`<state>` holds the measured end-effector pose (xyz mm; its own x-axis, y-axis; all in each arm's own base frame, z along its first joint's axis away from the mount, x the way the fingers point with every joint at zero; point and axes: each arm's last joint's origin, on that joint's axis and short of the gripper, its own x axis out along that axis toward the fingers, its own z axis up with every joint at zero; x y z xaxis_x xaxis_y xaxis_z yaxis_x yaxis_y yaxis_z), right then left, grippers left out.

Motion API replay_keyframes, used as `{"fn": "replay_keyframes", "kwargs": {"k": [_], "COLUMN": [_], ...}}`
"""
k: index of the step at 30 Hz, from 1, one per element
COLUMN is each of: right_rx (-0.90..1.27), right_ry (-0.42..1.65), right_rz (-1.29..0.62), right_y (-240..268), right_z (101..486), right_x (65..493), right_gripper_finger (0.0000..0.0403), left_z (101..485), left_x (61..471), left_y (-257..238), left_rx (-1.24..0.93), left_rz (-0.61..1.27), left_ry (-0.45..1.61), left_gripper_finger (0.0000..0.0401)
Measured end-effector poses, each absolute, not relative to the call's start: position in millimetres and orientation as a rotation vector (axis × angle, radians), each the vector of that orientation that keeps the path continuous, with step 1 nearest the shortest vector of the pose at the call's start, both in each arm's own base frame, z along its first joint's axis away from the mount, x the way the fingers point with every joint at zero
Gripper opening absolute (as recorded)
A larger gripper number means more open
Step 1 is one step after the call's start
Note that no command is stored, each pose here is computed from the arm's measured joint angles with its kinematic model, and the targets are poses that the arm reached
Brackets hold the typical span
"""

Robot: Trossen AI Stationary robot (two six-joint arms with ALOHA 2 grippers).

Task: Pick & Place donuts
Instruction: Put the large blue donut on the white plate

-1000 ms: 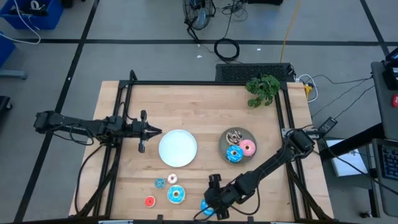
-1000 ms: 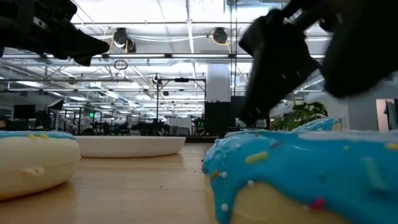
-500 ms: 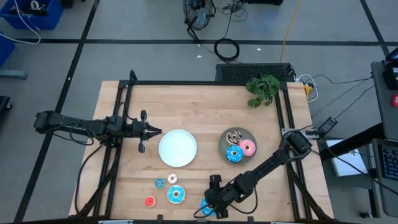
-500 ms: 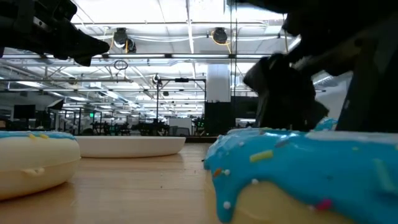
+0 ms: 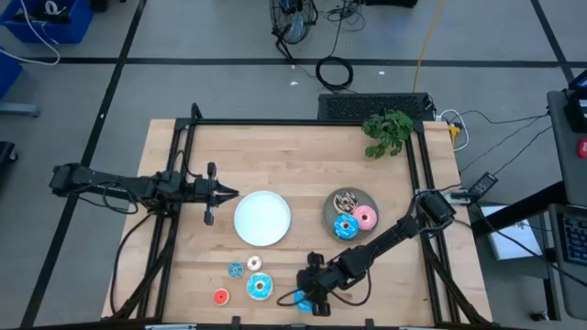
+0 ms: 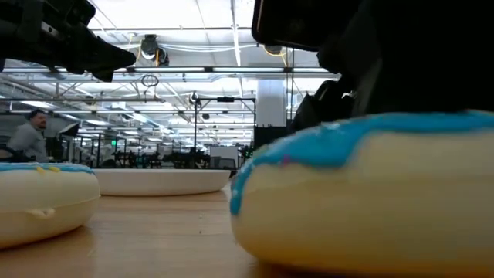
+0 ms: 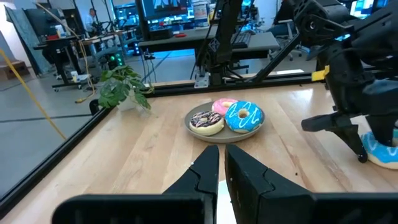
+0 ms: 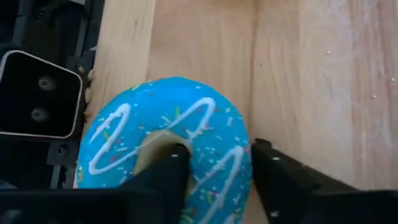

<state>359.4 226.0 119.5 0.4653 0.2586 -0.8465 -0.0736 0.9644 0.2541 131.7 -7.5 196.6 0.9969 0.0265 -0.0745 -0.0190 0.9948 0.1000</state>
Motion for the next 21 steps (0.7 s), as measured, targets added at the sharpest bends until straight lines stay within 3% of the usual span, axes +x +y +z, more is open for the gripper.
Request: {"fn": "replay_keyframes", "kwargs": {"k": [5, 7, 15, 21], "right_rx": [0.191, 0.193, 0.093, 0.01], "right_ry": [1.072, 1.07, 1.063, 0.919], "right_rz": [0.208, 0.206, 0.113, -0.003], "right_y": [222, 219, 197, 156], "right_z": [122, 126, 164, 208], "right_x": [360, 361, 351, 359], "right_gripper_finger": [0.0043, 0.0015, 0.0009, 0.0009], "left_z": [197, 197, 196, 196], "left_x": [132, 132, 132, 132], "left_y": [-7, -7, -7, -7], "left_rx": [0.098, 0.093, 0.09, 0.081], "left_rz": [0.022, 0.023, 0.023, 0.023], "left_ry": [0.077, 0.076, 0.082, 0.082], "left_gripper_finger": [0.0035, 0.0035, 0.0035, 0.0035]}}
